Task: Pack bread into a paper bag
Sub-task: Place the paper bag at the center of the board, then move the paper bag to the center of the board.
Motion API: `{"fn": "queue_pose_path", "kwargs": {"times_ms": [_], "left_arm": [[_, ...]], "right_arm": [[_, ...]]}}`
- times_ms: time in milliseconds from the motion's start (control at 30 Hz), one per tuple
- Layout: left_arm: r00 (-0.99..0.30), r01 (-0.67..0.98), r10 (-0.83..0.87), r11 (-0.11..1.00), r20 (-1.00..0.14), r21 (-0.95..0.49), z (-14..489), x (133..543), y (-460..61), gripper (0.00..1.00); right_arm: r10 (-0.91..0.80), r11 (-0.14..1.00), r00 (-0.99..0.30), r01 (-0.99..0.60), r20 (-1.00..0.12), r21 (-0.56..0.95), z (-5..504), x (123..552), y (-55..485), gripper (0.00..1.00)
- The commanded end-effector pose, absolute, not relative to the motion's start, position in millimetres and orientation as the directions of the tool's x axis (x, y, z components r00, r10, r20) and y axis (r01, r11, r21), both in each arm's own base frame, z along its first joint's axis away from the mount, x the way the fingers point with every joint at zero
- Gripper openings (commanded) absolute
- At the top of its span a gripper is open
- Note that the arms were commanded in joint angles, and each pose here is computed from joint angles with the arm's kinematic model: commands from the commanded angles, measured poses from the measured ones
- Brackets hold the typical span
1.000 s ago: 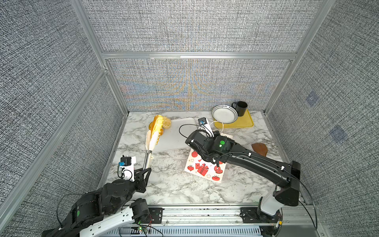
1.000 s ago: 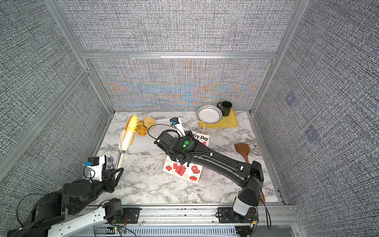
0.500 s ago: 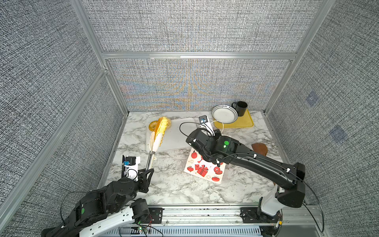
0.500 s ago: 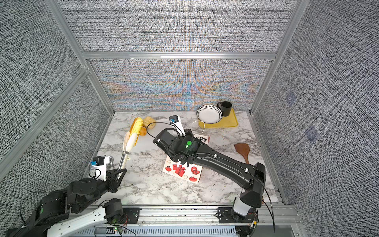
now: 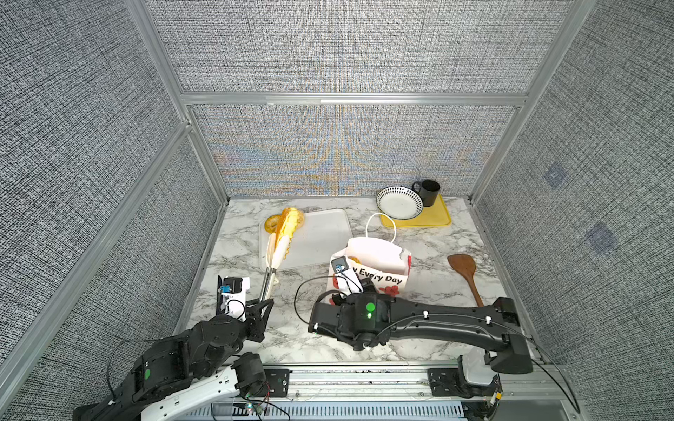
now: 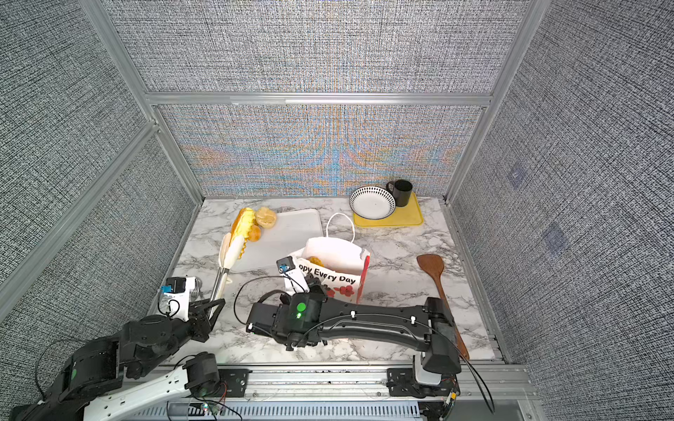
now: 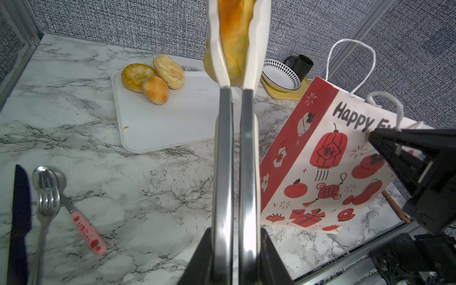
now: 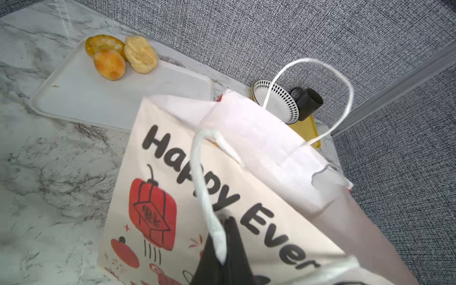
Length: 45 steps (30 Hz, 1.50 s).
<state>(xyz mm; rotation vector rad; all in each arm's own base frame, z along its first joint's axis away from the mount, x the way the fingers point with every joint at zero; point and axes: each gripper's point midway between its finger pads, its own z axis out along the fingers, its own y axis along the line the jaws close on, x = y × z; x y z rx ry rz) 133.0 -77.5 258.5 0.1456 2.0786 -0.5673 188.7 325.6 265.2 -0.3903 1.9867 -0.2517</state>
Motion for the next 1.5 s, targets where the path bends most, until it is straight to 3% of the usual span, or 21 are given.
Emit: {"fn": "queue_pose_path", "kwargs": {"times_ms": [0, 133, 267, 367, 567, 733, 1033, 1167, 1467], "left_arm": [[-0.504, 0.324, -0.155, 0.878, -0.85, -0.352, 273.5, 138.3, -79.3, 0.02], [-0.5, 0.332, -0.152, 0.876, -0.853, -0.351, 275.2, 138.8, -81.7, 0.02], [-0.5, 0.33, -0.141, 0.882, -0.854, -0.338, 273.9, 140.0, -82.9, 0.02], [-0.494, 0.329, -0.14, 0.883, -0.858, -0.334, 274.3, 141.2, -83.5, 0.02], [-0.49, 0.328, -0.138, 0.886, -0.861, -0.329, 275.9, 142.6, -84.7, 0.02], [-0.491, 0.329, -0.131, 0.887, -0.861, -0.323, 277.2, 143.2, -86.6, 0.02], [-0.493, 0.329, -0.119, 0.891, -0.862, -0.311, 280.6, 145.4, -91.0, 0.02], [-0.492, 0.323, -0.129, 0.892, -0.861, -0.318, 280.1, 144.7, -87.7, 0.02], [-0.491, 0.318, -0.136, 0.892, -0.861, -0.322, 279.7, 143.4, -83.4, 0.02]], "right_arm": [[-0.325, 0.946, -0.417, -0.152, -0.849, -0.287, 261.5, 172.5, 326.5, 0.0], [-0.336, 0.941, -0.419, -0.19, -0.844, -0.281, 259.9, 166.1, 337.0, 0.06], [-0.327, 0.941, -0.382, -0.218, -0.864, -0.259, 283.1, 163.6, 342.6, 0.38], [-0.325, 0.934, -0.349, -0.262, -0.879, -0.242, 308.7, 163.1, 345.1, 0.52], [-0.283, 0.916, -0.321, -0.369, -0.904, -0.156, 337.4, 158.2, 349.5, 0.54], [-0.255, 0.94, -0.309, -0.301, -0.916, -0.16, 353.7, 170.5, 323.1, 0.57], [-0.222, 0.967, -0.244, -0.179, -0.944, -0.181, 412.3, 235.7, 270.8, 0.76], [-0.221, 0.964, -0.196, -0.19, -0.955, -0.184, 442.0, 243.0, 269.2, 0.81], [-0.261, 0.958, -0.309, -0.199, -0.915, -0.206, 400.8, 290.8, 257.3, 0.9]]}}
